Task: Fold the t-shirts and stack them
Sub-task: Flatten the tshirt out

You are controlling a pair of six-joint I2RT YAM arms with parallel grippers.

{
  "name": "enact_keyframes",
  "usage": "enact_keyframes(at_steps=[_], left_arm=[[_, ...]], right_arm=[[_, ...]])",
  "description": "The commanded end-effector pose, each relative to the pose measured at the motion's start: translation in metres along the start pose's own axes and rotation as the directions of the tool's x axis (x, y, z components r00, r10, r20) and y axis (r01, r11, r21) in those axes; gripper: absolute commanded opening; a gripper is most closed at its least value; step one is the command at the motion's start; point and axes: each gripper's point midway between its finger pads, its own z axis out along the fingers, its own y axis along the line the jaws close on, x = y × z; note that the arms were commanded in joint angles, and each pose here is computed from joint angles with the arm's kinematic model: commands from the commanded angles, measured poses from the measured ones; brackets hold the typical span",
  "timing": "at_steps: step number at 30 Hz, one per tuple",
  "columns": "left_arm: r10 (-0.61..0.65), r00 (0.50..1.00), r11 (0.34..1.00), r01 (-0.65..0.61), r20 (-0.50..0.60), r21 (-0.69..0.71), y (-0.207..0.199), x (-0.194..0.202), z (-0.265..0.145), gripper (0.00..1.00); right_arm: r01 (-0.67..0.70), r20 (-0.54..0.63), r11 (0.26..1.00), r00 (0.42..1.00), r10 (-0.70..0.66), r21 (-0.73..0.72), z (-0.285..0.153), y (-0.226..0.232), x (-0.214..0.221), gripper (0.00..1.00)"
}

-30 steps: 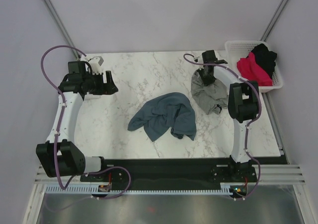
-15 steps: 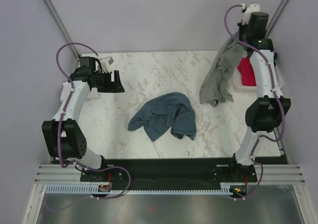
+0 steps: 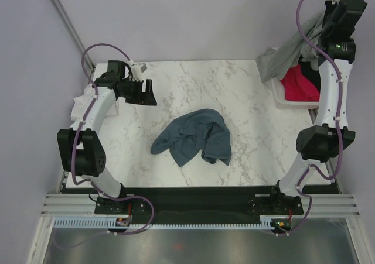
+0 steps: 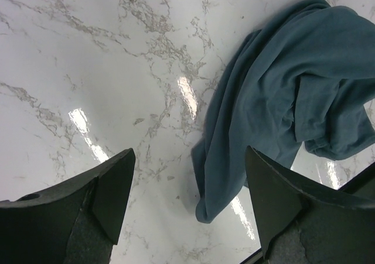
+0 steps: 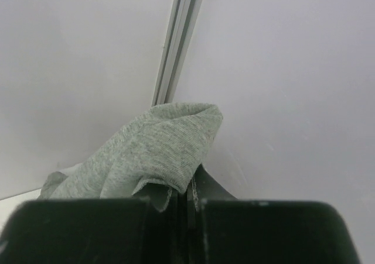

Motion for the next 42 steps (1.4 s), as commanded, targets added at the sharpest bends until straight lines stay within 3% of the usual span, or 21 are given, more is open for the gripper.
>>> enact_keyframes(at_steps=[1,7,15,23,27,28,31,34,38,42], left_arm=[[0.065,0.997,0.997,-0.067,0.051,0.036,-0.016,-0.024,-0.002,0.83],[0.089,0.995,0.995,-0.091,0.048,0.041,-0.024,-0.026,0.000,0.84],[0.107,0.994,0.993,-0.108,0.029,0.040,-0.028,-0.020,0.003,0.84],[0.119,0.992,0.992,-0.120,0.031,0.046,-0.032,-0.025,0.007,0.85],[0.125,0.992,0.991,-0.127,0.029,0.053,-0.036,-0.026,0.009,0.85],[0.126,0.992,0.990,-0.128,0.031,0.054,-0.037,-0.026,0.008,0.85],[0.128,0.991,0.990,-0.129,0.029,0.056,-0.038,-0.025,0.008,0.86],[0.124,0.992,0.990,-0.125,0.028,0.066,-0.041,-0.023,0.006,0.86],[0.120,0.993,0.990,-0.121,0.024,0.074,-0.043,-0.019,0.006,0.86],[0.118,0.993,0.989,-0.120,0.023,0.089,-0.048,-0.018,0.006,0.87]], right_arm=[[-0.002,0.073,0.998,0.997,-0.003,0.067,0.001,-0.016,-0.021,0.00],[0.025,-0.052,0.986,0.998,-0.017,0.163,0.018,-0.024,0.033,0.00],[0.002,0.109,0.902,0.993,-0.054,0.432,0.003,-0.111,-0.032,0.00],[-0.003,0.211,0.885,0.972,-0.107,0.465,-0.011,-0.131,-0.074,0.00],[0.074,0.158,0.890,0.974,-0.161,0.450,-0.001,-0.125,-0.059,0.00],[0.086,0.133,0.909,0.979,-0.152,0.409,0.006,-0.115,-0.046,0.33],[0.061,0.075,0.963,0.994,-0.083,0.262,0.015,-0.084,-0.018,0.81],[0.045,0.003,0.994,0.999,-0.046,0.096,0.017,-0.045,0.014,0.98],[0.034,-0.049,0.999,0.998,-0.035,-0.014,0.012,-0.005,0.036,0.98],[-0.059,-0.050,0.981,0.997,0.051,-0.185,-0.002,0.030,0.029,0.98]])
